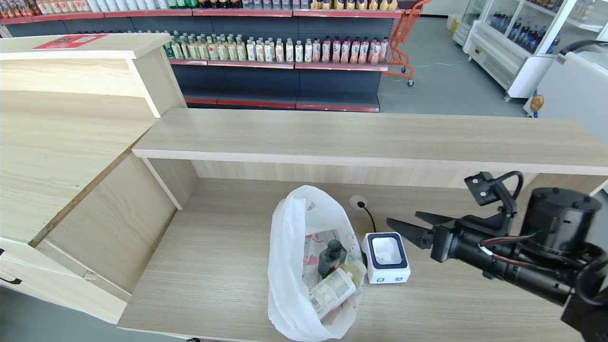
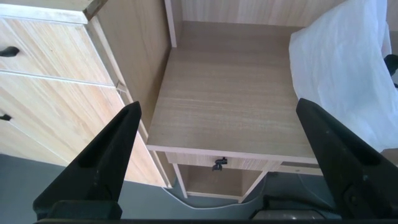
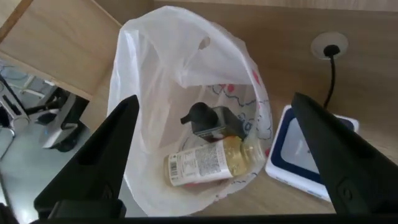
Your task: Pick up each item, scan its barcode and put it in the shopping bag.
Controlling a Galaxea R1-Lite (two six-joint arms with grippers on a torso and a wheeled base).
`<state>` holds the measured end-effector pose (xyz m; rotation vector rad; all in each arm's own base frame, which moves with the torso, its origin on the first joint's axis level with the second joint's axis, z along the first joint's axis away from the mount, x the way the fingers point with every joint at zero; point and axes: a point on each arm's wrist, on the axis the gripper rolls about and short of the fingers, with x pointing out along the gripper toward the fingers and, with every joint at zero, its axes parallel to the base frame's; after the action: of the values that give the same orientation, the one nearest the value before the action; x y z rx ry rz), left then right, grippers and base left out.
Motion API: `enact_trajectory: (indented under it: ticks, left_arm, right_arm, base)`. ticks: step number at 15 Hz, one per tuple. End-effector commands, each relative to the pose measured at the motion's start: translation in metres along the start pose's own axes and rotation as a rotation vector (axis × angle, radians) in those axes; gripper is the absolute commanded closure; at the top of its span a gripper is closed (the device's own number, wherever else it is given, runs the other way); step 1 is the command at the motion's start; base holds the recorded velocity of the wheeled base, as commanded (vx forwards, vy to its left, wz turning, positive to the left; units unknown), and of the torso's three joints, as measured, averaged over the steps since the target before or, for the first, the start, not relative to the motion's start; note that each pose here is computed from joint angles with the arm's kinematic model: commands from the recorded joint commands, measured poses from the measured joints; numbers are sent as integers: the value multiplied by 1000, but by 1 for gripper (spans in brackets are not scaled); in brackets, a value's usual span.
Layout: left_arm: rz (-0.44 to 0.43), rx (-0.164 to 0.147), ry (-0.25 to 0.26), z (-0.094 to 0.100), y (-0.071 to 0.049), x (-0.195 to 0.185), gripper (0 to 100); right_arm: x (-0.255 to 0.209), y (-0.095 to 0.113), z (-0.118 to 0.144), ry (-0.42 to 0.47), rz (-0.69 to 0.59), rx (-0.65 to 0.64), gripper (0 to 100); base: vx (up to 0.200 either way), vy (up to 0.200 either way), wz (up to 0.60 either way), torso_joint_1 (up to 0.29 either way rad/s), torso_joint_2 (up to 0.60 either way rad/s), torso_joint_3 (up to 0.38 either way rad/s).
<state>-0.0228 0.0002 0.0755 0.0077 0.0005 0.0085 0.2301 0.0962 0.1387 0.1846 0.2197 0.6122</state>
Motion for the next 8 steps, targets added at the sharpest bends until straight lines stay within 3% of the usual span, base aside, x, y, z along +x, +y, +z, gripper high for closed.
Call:
enact_trajectory:
  ticks: [1,6,8]
  left_arm:
    - [1,0,0,0,0,0,0]
    - [1,0,0,0,0,0,0]
    - [1,0,0,0,0,0,0]
  right_arm:
    - [-76,1,25,-63,-183,-87,0]
    - [-158,17,-26,6,-282,-95,0]
    - [-193,26,-57,1,-385,-102,0]
  base:
    - [0,0,0,0,0,0]
    - [0,0,0,0,0,0]
    - [0,0,0,0,0,0]
